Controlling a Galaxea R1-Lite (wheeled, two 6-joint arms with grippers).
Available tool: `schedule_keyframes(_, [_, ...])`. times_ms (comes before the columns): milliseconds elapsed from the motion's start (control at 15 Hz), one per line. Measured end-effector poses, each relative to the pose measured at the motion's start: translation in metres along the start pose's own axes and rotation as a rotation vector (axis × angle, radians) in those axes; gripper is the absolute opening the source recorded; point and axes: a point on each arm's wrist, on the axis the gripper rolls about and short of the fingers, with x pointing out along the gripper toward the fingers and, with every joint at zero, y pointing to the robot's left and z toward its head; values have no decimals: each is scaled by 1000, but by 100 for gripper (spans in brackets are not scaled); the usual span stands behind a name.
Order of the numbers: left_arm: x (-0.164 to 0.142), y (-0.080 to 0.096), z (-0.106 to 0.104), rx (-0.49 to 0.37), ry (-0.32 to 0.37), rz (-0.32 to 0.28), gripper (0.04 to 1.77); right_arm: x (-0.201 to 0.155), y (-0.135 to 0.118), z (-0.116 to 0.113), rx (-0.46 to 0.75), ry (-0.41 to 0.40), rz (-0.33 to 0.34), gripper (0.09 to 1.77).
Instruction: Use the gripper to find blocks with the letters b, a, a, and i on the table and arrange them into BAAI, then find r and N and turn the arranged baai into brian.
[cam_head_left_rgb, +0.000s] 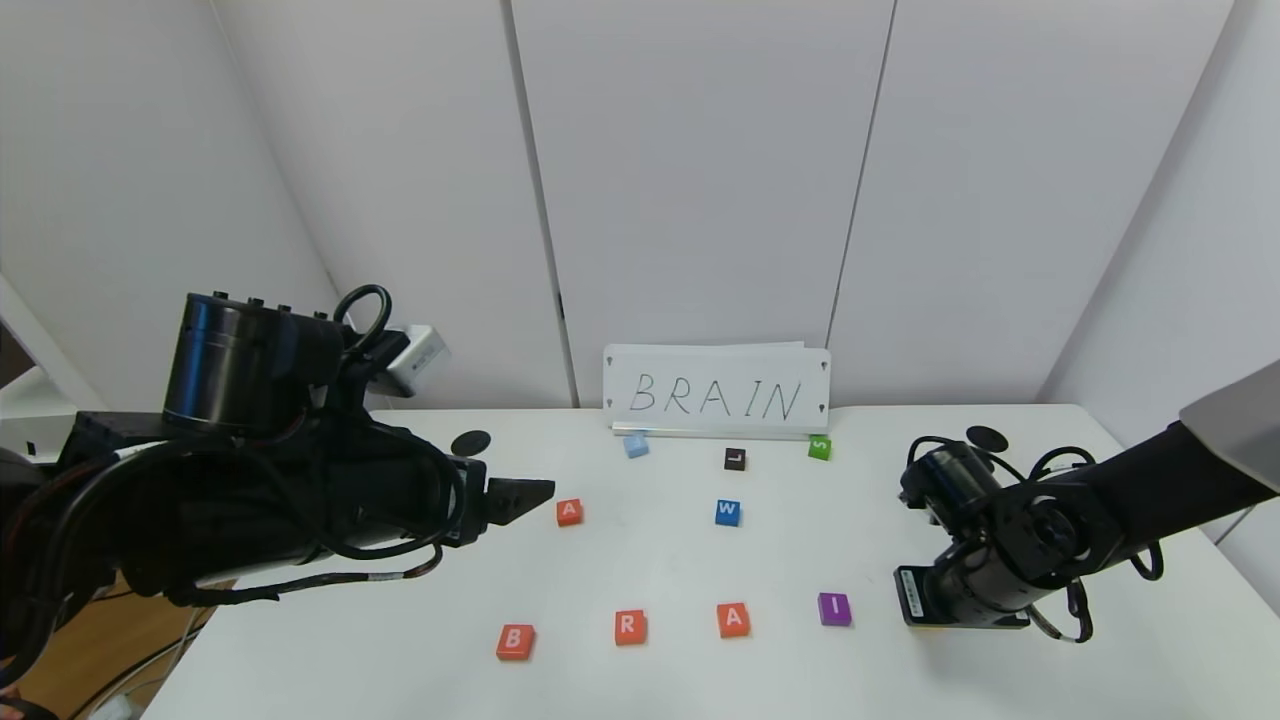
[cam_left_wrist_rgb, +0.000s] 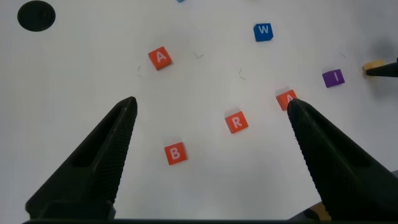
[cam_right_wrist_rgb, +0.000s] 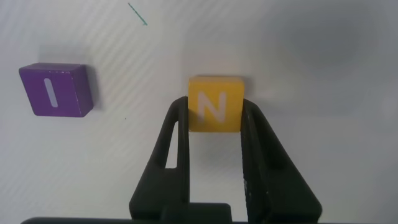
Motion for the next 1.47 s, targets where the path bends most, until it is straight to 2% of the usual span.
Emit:
schedule_keyframes(733, [0, 0, 0, 0, 0, 0, 172, 5, 1, 1, -3, 7, -2, 54])
schedule_keyframes(867, [0, 0, 0, 0, 0, 0, 172, 5, 1, 1, -3, 7, -2, 80])
schedule_keyframes(1067, [0, 0, 0, -1, -1, 1, 172, 5, 1, 1, -3, 7, -2, 109])
schedule_keyframes(1267, [0, 0, 0, -1, -1, 1, 172, 5, 1, 1, -3, 6, -2, 129])
schedule_keyframes(1467, [0, 0, 0, -1, -1, 1, 172, 5, 1, 2, -2, 6, -2, 142])
